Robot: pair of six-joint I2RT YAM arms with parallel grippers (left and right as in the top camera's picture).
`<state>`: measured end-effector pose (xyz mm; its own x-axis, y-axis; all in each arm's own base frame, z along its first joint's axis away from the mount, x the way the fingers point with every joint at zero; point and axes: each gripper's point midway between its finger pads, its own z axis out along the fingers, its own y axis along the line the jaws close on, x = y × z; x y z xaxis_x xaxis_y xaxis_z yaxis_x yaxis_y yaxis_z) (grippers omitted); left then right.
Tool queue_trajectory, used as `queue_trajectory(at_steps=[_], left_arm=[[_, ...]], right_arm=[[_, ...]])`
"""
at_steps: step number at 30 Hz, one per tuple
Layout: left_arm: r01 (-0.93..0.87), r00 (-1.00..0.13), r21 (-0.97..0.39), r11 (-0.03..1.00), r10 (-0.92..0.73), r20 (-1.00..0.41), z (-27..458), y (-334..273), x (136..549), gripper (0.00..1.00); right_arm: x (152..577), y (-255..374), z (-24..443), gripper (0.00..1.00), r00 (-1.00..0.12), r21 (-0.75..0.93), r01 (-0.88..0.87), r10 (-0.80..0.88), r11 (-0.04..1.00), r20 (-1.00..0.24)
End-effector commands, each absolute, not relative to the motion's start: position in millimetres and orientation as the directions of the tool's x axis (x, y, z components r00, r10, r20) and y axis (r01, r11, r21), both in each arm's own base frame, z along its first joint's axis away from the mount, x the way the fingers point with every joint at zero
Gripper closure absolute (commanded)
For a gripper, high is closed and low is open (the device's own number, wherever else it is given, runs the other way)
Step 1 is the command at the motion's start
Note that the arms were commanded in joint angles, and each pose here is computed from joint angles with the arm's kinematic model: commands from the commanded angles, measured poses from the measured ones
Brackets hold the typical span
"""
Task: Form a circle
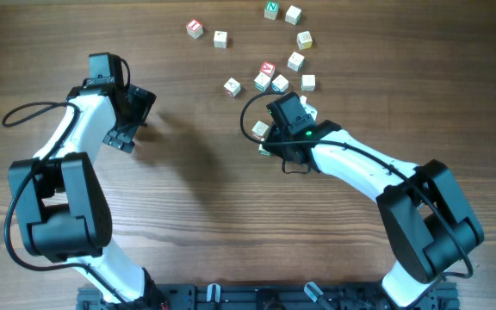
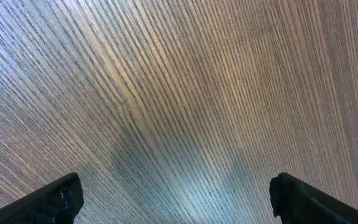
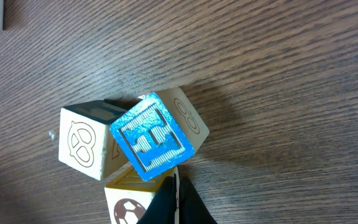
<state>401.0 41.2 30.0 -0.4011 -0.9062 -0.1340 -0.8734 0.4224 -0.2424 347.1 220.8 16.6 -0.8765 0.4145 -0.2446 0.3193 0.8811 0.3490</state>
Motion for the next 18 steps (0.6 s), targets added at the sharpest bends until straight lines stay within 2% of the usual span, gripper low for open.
queue_trajectory(at_steps=[1,12,18], left_arm=[[-0.880,-0.393,-0.235,0.412,-0.911,-0.126,25.8,41.5,400.8,0.00],[-0.880,-0.393,-0.235,0.412,-0.911,-0.126,25.8,41.5,400.8,0.00],[-0.880,-0.393,-0.235,0.412,-0.911,-0.126,25.8,41.5,400.8,0.00]], right_arm=[[345.0,217.0,6.6,0.95,-0.884,0.315,0.307,0.392,0.898,-0.255],[346.2,217.6,7.2,0.95,-0.888,0.315,0.289,0.376,0.904,-0.264],[335.0,205.1,0.9,0.96,-0.856,0.273,0.409,0.469,0.871,-0.216]])
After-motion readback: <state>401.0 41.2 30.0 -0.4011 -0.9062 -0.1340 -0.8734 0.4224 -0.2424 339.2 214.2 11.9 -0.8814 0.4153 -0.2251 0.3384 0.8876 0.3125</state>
